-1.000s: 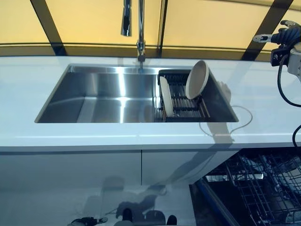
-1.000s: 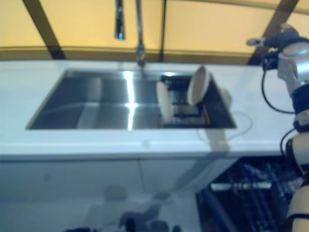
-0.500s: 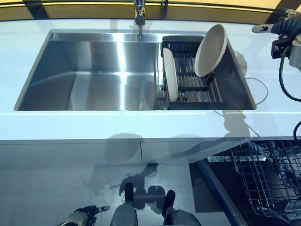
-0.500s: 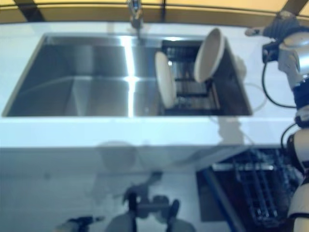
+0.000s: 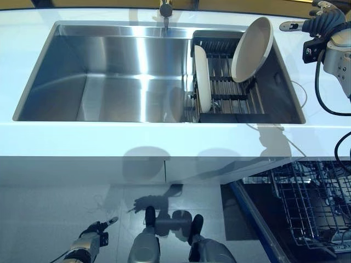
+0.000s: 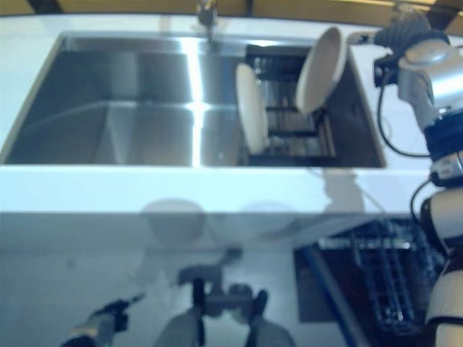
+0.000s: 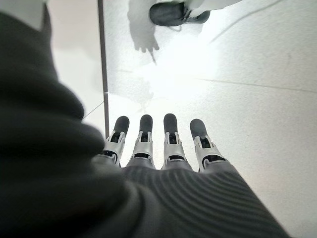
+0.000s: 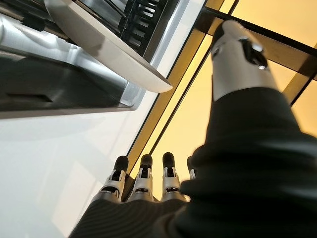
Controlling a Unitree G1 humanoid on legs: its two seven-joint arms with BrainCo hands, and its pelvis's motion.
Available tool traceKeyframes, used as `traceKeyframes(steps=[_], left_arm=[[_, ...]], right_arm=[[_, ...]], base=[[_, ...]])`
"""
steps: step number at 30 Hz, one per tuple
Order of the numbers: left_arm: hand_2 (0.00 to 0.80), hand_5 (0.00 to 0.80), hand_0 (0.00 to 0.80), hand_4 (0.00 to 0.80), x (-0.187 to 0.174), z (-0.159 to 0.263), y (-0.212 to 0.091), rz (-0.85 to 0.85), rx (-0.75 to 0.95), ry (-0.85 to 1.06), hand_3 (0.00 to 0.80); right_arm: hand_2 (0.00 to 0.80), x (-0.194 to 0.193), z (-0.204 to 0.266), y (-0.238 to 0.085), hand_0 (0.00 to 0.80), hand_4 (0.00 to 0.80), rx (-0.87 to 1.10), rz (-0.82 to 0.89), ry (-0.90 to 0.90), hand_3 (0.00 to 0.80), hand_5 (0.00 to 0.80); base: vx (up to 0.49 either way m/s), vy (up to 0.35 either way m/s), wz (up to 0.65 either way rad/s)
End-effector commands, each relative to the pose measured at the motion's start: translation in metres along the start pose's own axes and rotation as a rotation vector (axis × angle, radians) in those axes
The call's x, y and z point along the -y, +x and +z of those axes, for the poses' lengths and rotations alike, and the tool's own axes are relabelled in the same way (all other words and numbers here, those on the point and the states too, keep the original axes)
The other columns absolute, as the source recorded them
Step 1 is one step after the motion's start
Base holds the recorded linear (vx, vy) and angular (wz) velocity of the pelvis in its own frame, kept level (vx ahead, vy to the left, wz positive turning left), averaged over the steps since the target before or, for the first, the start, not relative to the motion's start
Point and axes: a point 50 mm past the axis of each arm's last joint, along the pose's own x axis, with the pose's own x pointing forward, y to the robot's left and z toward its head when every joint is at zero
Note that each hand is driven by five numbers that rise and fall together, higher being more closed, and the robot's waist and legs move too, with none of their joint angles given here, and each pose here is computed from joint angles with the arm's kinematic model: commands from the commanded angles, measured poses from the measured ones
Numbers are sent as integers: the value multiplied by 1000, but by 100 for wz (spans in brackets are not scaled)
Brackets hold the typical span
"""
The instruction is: Take plates into dishwasher
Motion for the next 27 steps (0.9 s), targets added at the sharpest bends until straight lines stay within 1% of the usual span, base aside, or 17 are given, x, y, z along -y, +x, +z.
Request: traceKeyframes(steps=[1, 9, 27], left_arm=[[0, 0, 0, 0, -22, 17, 0, 40, 20, 6, 0], [0, 0, 0, 0, -17, 16, 0, 2, 14, 17, 0], [0, 0, 0, 0, -9, 20, 0, -8, 25, 7, 0]], right_arm=[[0, 7, 42, -8, 0, 0, 166, -37, 9, 0, 0], [0, 2, 43, -9, 0, 0, 171, -18, -1, 0, 0], [0, -9, 40, -8, 0, 0, 170, -4, 20, 0, 0]], base=[[-15, 28, 6], [3, 26, 1], [0, 0, 0]])
